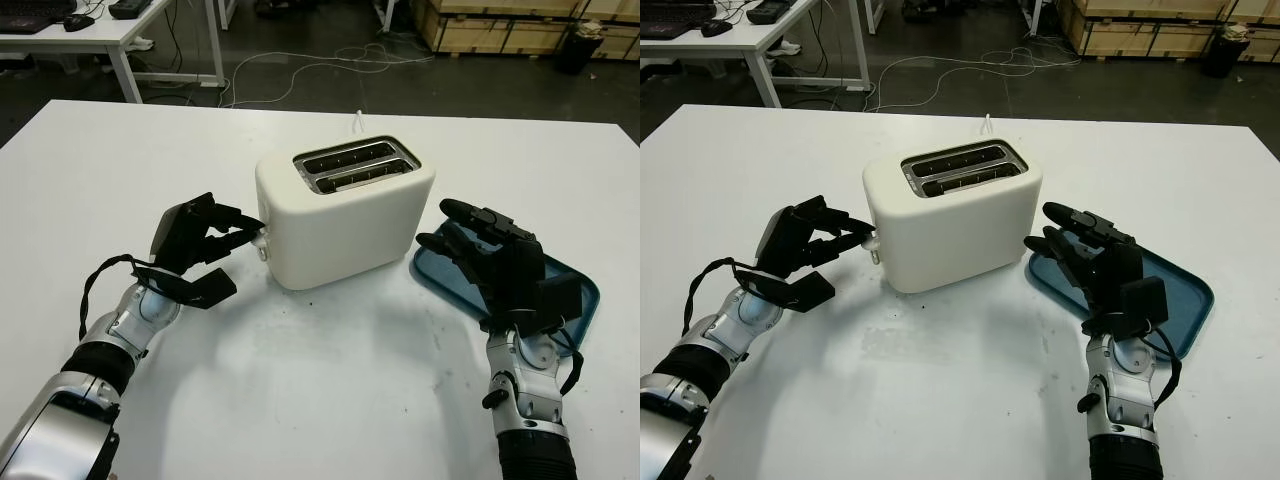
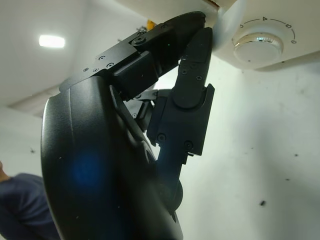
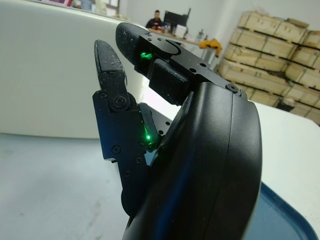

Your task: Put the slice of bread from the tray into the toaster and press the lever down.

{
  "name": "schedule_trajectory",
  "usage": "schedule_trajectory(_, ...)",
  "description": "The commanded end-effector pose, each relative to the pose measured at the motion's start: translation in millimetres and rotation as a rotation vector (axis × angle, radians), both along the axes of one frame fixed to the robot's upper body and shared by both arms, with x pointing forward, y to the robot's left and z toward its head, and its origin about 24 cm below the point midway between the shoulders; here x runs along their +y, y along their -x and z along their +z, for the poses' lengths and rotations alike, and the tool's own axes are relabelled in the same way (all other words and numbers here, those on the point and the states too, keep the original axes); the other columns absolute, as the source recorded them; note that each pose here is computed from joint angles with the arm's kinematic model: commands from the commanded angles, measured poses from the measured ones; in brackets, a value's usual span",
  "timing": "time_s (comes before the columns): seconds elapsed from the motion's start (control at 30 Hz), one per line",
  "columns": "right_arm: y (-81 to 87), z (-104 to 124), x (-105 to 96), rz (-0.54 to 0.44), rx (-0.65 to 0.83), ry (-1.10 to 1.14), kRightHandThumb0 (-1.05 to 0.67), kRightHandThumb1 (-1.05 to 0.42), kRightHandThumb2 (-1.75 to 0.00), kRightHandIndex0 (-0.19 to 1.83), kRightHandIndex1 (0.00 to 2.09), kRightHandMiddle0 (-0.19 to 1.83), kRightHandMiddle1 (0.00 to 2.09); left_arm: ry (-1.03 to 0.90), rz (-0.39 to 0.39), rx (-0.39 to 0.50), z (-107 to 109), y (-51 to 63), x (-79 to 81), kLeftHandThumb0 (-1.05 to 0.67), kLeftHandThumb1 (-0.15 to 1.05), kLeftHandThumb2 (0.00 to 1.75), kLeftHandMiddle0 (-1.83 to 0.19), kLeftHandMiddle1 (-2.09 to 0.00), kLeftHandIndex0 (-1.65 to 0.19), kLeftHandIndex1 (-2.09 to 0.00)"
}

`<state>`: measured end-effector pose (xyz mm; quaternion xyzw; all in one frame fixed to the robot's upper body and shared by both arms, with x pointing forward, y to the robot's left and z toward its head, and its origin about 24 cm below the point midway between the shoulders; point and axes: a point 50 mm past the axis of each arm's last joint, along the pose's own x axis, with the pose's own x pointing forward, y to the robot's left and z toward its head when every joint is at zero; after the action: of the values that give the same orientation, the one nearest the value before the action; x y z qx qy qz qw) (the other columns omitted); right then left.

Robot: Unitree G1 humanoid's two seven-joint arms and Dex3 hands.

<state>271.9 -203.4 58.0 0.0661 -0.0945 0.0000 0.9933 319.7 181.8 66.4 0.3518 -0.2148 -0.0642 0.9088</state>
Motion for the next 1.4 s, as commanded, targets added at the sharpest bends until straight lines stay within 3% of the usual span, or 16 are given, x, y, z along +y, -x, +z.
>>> schedule_trajectory(0.0,0.1,-1,-2,-0.011,-0.008,-0.012,-0.40,-0.88,0.00,1.33,0.00,1.14,0.00,-0.046,-0.280,0.148,-31,27.3,-59.9,-0.31,0.92,0.02,-0.64,-1.60,-1.15,-0.01)
schedule_trajectory(0.2,-2.1,2,1,-0.005,-0.006,-0.010,-0.41,-0.88,0.00,1.31,0.00,1.13,0.00,0.121,-0.176,-0.011,14,31.4,-21.1,-0.24,0.91,0.01,-0.61,-1.74,-1.14,-0.01)
schedule_trajectory(0.5,-6.0,5,2,0.017,0.008,-0.027,-0.42,-0.87,0.00,1.30,0.00,1.11,0.00,0.118,-0.038,-0.081,34,47.4,13.4,-0.27,0.92,0.00,-0.65,-1.63,-1.13,0.00)
schedule_trajectory(0.87,-6.8,10,-8,0.015,-0.015,-0.012,-0.43,-0.88,0.00,1.27,0.00,1.09,0.00,0.076,0.062,-0.163,44,59.2,39.0,-0.26,0.90,0.00,-0.63,-1.69,-1.14,-0.01)
schedule_trajectory(1.2,-6.3,9,-6,0.035,-0.018,-0.015,-0.44,-0.87,0.00,1.29,0.01,1.11,0.01,-0.049,0.085,-0.218,56,53.9,43.5,-0.26,0.89,0.00,-0.63,-1.74,-1.17,-0.02)
schedule_trajectory(1.37,-5.3,9,-4,0.047,-0.015,-0.021,-0.42,-0.87,0.00,1.30,0.01,1.12,0.01,-0.229,0.057,-0.267,84,48.5,43.4,-0.30,0.87,0.00,-0.72,-1.61,-1.19,-0.02)
